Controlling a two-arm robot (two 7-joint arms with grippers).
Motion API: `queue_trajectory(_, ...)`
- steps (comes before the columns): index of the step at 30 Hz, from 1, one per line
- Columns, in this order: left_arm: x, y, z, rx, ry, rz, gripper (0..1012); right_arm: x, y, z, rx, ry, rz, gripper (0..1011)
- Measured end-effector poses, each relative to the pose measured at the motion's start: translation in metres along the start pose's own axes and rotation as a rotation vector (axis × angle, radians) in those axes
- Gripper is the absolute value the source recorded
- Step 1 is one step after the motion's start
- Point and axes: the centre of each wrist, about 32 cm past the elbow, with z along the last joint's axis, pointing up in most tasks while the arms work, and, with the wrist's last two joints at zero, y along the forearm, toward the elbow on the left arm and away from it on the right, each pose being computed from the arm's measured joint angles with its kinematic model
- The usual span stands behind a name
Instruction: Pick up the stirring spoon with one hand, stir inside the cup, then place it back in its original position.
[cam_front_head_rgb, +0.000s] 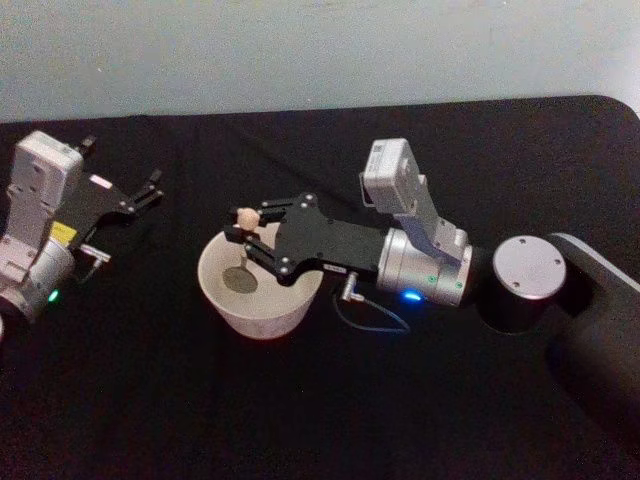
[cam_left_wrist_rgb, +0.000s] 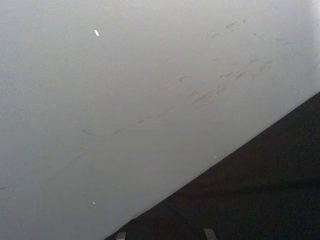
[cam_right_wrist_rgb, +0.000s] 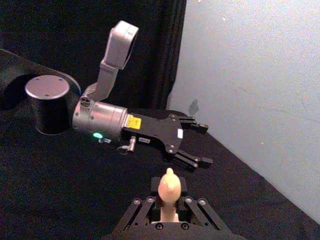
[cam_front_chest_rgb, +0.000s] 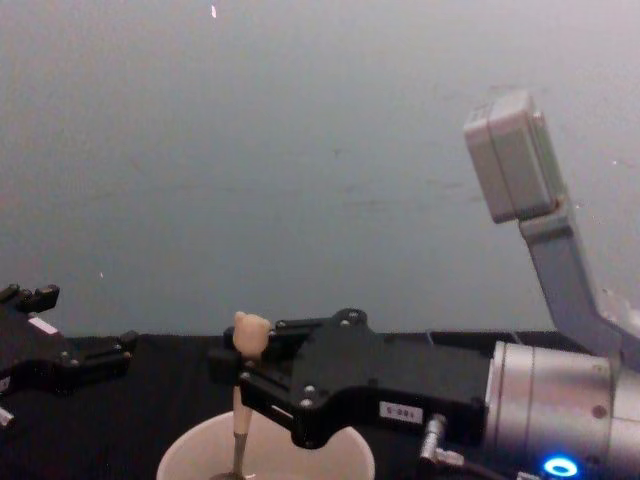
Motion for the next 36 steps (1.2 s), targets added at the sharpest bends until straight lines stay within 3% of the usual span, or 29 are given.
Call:
queue_trajectory(9,0.0000,0.0000,0.0000,0.000,0.000,0.000,1001,0.007,0.002,-0.003,-0.010,-0.003,-0.031,174)
queue_trajectory(21,0.0000,0.0000,0.0000,0.000,0.000,0.000,1001,0.016,-0.011,-0.003,-0.014,-0.010,-0.081,174)
queue_trajectory(36,0.0000,0.0000,0.0000,0.000,0.000,0.000,1001,0.009,-0.029,-0.002,-0.020,-0.008,-0.076,174)
